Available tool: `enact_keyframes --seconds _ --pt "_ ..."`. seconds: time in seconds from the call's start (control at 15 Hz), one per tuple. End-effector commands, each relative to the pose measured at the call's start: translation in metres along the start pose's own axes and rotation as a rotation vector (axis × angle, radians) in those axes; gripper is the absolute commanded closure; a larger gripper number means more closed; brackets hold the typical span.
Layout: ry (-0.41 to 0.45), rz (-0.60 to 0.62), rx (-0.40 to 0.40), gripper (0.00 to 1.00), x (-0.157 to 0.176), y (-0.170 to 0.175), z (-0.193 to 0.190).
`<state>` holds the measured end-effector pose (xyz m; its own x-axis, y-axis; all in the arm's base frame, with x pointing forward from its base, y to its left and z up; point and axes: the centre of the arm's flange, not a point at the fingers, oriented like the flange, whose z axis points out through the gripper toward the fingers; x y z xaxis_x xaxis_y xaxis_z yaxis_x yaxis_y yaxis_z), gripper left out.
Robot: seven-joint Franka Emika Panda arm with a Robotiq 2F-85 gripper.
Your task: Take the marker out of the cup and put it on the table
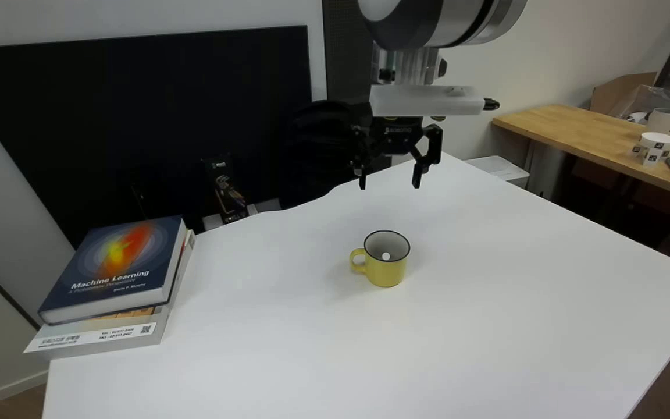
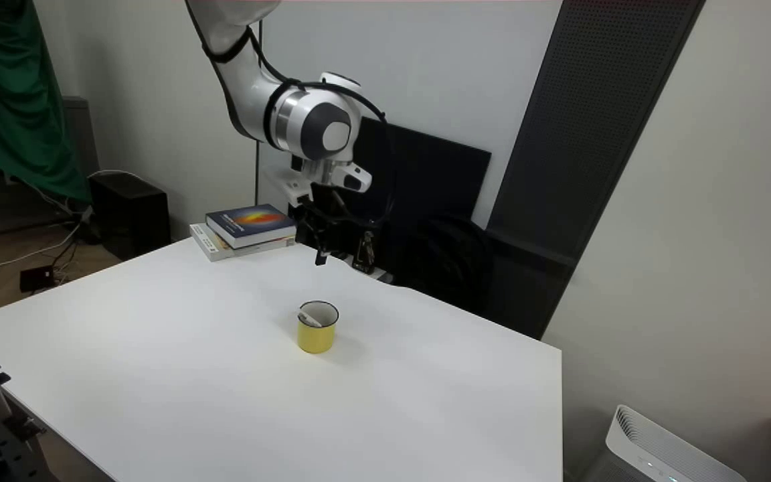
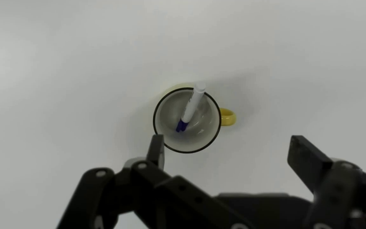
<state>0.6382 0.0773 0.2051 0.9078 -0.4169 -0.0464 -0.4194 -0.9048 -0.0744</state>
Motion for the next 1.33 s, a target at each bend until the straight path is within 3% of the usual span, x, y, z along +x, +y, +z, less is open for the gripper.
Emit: enact_keyframes --seconds 0.0,0.8,1.27 --pt "-0.008 -0.033 0.037 0.00 -0.006 0.002 0.006" --pt "-0.020 -0.048 0.010 0.00 -0.008 0.000 0.011" --pt "-0.063 -0.027 -0.033 0.00 -0.003 0.018 0.052"
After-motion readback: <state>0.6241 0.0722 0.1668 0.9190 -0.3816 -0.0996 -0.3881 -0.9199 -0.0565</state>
